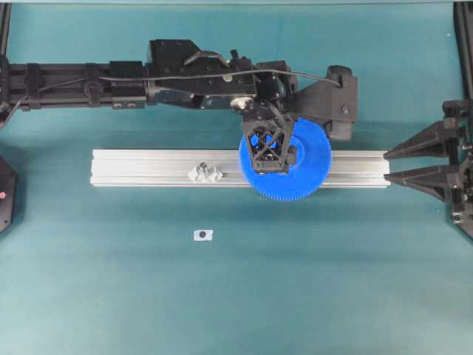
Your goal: Insert the large gear onto the shaft.
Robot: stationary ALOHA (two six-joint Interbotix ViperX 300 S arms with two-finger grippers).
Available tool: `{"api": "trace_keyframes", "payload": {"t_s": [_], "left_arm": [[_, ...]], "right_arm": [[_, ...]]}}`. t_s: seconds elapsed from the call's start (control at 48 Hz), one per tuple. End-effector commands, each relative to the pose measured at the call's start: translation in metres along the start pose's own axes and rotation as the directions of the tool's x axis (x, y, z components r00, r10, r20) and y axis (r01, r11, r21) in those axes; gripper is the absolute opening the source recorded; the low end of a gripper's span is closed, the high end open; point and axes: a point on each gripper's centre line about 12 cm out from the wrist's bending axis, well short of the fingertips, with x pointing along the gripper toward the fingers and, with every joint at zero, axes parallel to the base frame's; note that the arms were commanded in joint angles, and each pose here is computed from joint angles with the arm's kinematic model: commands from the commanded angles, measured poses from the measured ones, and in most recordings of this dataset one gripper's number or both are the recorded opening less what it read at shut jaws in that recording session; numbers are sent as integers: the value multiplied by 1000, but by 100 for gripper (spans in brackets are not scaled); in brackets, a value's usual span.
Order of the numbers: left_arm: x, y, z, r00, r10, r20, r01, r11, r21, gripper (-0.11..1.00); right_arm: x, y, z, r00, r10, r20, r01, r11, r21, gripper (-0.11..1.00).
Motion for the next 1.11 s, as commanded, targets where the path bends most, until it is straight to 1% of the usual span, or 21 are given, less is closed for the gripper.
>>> {"api": "trace_keyframes", "payload": {"t_s": [0.0, 0.125, 0.25, 0.417, 0.48, 0.709, 0.834, 0.938, 1.084], "left_arm": [[-41, 1, 18, 996, 17, 87, -17, 1000, 2, 93], [-58, 0, 21, 993, 22, 116, -22, 1000, 1, 93], [-77, 1, 21, 989, 28, 144, -27, 1000, -11, 92], [-103, 0, 17, 983, 36, 180, -34, 999, -14, 92], [-110, -1, 13, 982, 37, 187, -34, 999, -18, 91], [-133, -5, -5, 979, 40, 202, -36, 999, -23, 91], [-145, -8, -16, 976, 41, 215, -34, 999, -40, 91], [-157, -10, -27, 966, 50, 255, -35, 998, -61, 91], [-174, -13, -43, 944, 64, 324, -37, 995, -88, 91]], "right_arm": [[0, 1, 5, 1000, 4, 13, -4, 1000, 9, 49], [0, 1, 4, 1000, 4, 15, -4, 1000, 9, 49], [-3, 1, 5, 1000, 6, 27, -6, 1000, 7, 49], [-11, 1, 3, 999, 9, 40, -9, 1000, 5, 49], [-13, 1, 2, 999, 8, 31, -8, 1000, 5, 48], [-18, 1, -1, 1000, 6, 5, -6, 1000, 6, 48], [-18, 1, -2, 1000, 6, 4, -6, 1000, 6, 49], [-18, 0, -2, 1000, 4, 2, -4, 1000, 7, 49], [-18, 0, -1, 1000, -1, 2, 1, 1000, 7, 49]]}}
